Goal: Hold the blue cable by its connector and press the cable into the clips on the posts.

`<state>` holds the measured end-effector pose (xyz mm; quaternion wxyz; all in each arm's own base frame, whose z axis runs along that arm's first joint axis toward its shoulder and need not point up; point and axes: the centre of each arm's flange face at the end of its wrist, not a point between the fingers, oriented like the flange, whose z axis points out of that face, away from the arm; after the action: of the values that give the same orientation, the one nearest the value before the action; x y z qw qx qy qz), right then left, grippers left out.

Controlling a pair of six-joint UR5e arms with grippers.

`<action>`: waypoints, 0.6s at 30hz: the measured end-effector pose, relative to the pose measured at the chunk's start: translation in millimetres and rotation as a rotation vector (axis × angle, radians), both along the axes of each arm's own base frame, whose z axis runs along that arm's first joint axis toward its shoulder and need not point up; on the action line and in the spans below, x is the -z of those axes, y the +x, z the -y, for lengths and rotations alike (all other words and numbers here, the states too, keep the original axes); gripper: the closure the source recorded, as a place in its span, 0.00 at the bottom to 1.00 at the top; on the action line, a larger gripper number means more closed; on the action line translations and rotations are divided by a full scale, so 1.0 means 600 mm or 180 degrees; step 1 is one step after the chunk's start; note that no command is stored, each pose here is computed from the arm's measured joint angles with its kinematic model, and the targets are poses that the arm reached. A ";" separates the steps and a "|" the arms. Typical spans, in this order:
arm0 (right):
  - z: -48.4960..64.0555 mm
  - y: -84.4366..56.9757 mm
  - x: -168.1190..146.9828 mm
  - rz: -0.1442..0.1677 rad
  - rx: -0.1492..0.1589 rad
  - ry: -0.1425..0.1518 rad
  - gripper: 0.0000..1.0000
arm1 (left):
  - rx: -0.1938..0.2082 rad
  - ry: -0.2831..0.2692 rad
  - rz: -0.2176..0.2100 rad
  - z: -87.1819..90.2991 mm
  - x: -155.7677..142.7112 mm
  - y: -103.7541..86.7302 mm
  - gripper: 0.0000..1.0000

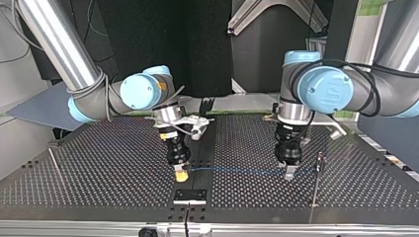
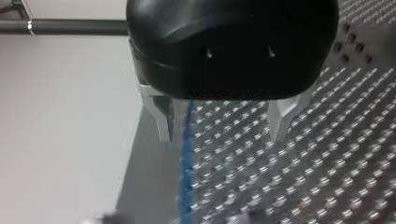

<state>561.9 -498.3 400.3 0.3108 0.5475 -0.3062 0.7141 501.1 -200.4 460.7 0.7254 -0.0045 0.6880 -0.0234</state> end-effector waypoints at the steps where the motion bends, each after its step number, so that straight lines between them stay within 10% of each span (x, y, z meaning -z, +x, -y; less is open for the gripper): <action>1: 0.000 0.000 0.000 0.0000 0.0000 0.0000 1.00 | -0.0022 -0.0002 0.0025 0.000 -0.005 0.003 0.02; 18: 0.000 0.000 0.000 -0.0003 0.0000 0.0004 1.00 | -0.0098 0.0104 -0.0056 0.008 -0.020 0.035 0.02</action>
<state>561.8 -498.2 400.2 0.3106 0.5480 -0.3065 0.7136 522.3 -205.2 472.7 0.7195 -0.0035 0.6945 -0.0009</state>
